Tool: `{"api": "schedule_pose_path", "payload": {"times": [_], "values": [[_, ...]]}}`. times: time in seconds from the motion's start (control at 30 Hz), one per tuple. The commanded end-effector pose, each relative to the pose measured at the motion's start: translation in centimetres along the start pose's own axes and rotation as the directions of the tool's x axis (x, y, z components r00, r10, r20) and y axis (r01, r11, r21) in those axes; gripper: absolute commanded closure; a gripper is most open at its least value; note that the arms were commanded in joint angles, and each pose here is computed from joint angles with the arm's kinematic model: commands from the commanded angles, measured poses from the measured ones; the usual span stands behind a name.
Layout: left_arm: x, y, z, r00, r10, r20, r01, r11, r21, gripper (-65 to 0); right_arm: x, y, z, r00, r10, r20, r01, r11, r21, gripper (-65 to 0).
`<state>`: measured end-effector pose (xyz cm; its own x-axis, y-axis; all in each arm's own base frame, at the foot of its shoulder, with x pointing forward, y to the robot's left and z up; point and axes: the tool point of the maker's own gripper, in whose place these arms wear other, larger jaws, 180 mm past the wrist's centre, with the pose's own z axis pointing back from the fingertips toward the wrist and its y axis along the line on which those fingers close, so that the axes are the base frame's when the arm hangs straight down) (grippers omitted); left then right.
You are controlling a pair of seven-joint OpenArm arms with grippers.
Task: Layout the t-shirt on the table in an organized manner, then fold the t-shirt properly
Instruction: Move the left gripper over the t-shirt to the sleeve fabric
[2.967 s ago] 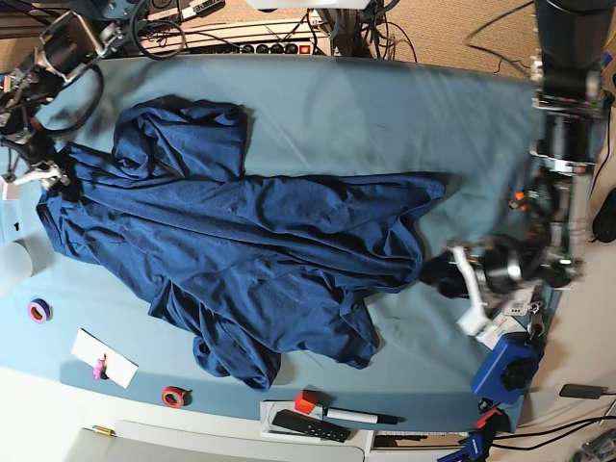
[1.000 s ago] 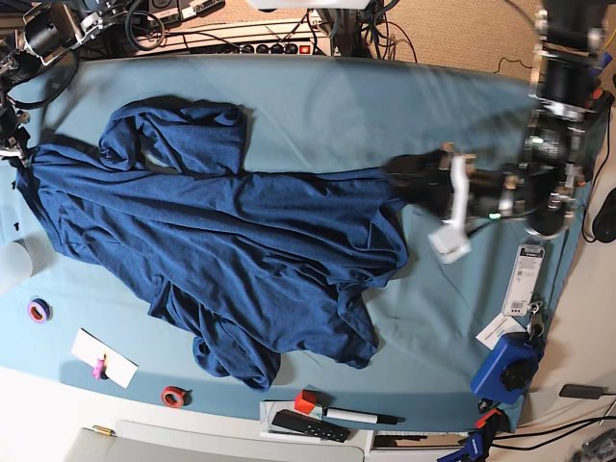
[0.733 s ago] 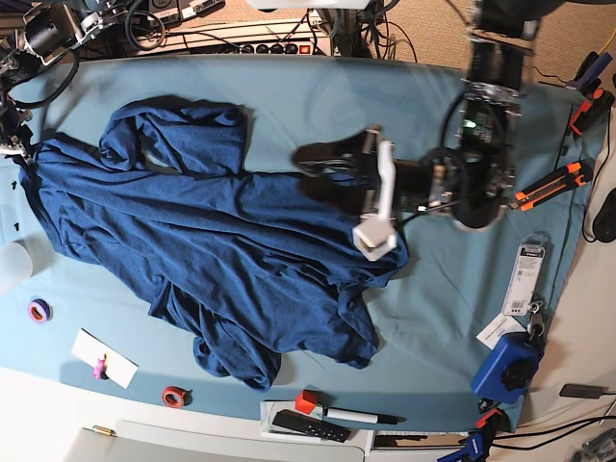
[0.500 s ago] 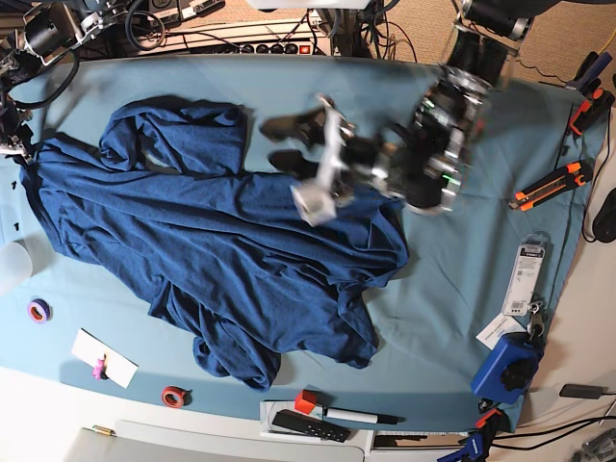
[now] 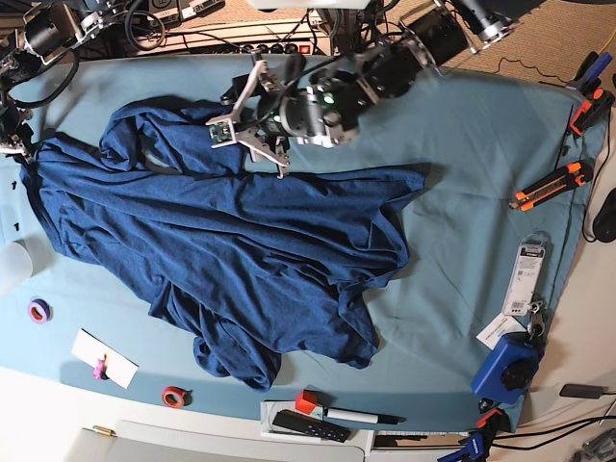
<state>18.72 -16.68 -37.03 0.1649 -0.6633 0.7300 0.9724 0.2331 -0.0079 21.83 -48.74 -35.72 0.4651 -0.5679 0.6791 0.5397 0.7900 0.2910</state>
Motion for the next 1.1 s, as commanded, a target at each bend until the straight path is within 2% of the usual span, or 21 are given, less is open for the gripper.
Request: {"api": "schedule_pose_path", "payload": {"times": [0.0,0.17,0.27,0.47,0.6,0.67,0.83,1.07], "values": [[1.7,0.5,0.1,0.999,-0.01,0.036,0.009,0.999,0.035,-33.8,2.6,0.0,0.7,0.998,0.026,0.063,-0.026,1.0,0.001,-1.2],[0.4,1.3,-0.2,0.997,0.052,-0.058,-0.042,0.985,0.169,-33.7,2.6,0.0,0.7,0.998,0.026,0.065,-0.026,1.0,0.002,-1.2],[-0.5,1.0,-0.3,0.991,0.106,-0.076,-0.088,0.972,0.217,-33.7,2.6,0.0,0.7,0.997,0.026,0.067,-0.026,1.0,0.002,-1.2],[-1.5,-2.2,-0.9,0.979,0.184,-0.089,-0.165,0.97,0.18,-33.0,2.6,0.0,0.7,0.997,0.026,0.067,-0.026,1.0,0.002,-1.2],[-0.8,-3.3,-1.2,0.973,0.22,-0.071,-0.205,0.964,0.171,-26.6,2.8,0.2,0.7,0.997,0.017,0.075,-0.019,1.0,0.014,-1.2],[-0.2,-3.4,-1.3,0.974,0.221,-0.053,-0.21,0.963,0.167,-24.4,2.8,0.3,0.7,0.997,0.014,0.078,-0.016,1.0,0.02,-1.2],[0.6,-2.5,-1.2,0.975,0.222,-0.024,-0.212,0.955,0.207,-24.4,2.8,0.3,0.7,0.997,0.014,0.077,-0.016,1.0,0.019,-1.2],[1.1,-2.1,-1.2,0.978,0.207,0.001,-0.202,0.955,0.217,-24.5,2.7,0.3,0.7,0.997,0.015,0.074,-0.016,1.0,0.018,-1.2]]}}
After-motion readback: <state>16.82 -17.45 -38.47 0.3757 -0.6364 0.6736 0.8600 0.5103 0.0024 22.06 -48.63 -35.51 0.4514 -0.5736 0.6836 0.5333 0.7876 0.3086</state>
